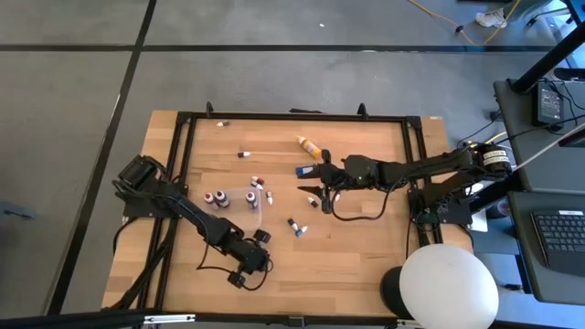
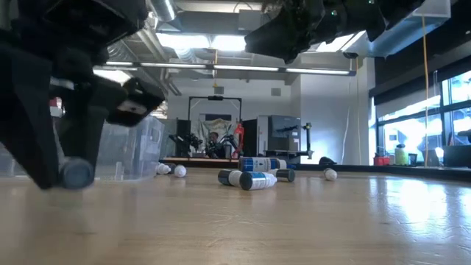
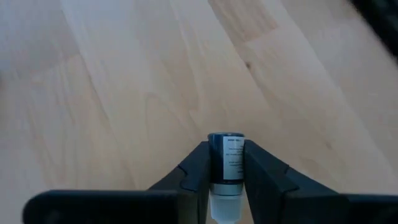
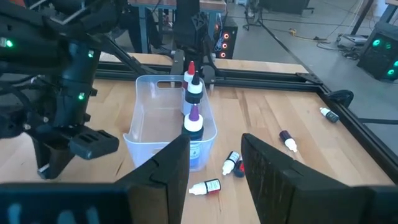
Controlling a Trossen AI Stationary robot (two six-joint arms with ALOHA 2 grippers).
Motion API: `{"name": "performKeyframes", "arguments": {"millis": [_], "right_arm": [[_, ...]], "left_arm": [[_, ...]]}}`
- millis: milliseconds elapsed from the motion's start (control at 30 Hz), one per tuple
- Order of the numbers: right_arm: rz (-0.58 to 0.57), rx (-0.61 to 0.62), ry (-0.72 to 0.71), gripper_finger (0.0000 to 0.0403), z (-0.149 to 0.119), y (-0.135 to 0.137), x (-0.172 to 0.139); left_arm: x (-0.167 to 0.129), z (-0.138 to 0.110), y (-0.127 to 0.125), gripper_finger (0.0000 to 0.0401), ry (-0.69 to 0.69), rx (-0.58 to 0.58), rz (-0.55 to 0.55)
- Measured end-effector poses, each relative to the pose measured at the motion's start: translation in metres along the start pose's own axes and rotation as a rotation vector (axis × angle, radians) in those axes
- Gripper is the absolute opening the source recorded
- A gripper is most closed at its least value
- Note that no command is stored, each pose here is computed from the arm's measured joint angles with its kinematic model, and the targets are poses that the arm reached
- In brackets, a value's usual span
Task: Pick & Place food coloring
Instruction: Put the bottom small purple food coloring bottle into the transparent bin
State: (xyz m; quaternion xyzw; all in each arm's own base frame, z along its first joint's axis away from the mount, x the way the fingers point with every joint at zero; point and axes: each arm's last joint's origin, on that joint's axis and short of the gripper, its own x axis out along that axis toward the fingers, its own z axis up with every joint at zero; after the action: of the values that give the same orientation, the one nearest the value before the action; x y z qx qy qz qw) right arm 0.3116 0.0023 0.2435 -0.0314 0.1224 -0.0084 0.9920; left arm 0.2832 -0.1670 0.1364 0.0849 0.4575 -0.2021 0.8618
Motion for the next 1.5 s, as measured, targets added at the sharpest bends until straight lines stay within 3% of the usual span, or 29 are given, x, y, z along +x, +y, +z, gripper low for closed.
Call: {"name": "performKeyframes", "arguments": {"millis": [200,433,533,633,933,1500], "right_arm": [[-0.011,-0.005,-0.006,0.0148,0.001,0.0,0.0],[-0.088,-0.028,0.002,0.0148,0.0,-0.004,0.0],[-0.098,-0.028,0.003,0.0148,0.0,-0.006,0.0],[-0.102,-0.029,0.009,0.0148,-0.001,-0.007,0.0],[-0.103,-0.049,0.014,0.0148,-0.001,-0.007,0.0],[-0.094,-0.062,0.097,0.0148,-0.009,-0.007,0.0]], "left_arm": [[-0.039,0.003,0.002,0.0079,0.015,-0.133,0.047],[-0.108,0.001,0.007,0.0076,-0.059,-0.317,0.197],[-0.123,-0.012,0.01,0.0075,-0.011,-0.416,0.321],[-0.122,-0.029,0.011,0.0077,0.078,-0.479,0.426],[-0.1,-0.064,0.012,0.008,0.151,-0.593,0.484],[-0.097,-0.073,0.012,0.0093,0.193,-0.608,0.457]]}}
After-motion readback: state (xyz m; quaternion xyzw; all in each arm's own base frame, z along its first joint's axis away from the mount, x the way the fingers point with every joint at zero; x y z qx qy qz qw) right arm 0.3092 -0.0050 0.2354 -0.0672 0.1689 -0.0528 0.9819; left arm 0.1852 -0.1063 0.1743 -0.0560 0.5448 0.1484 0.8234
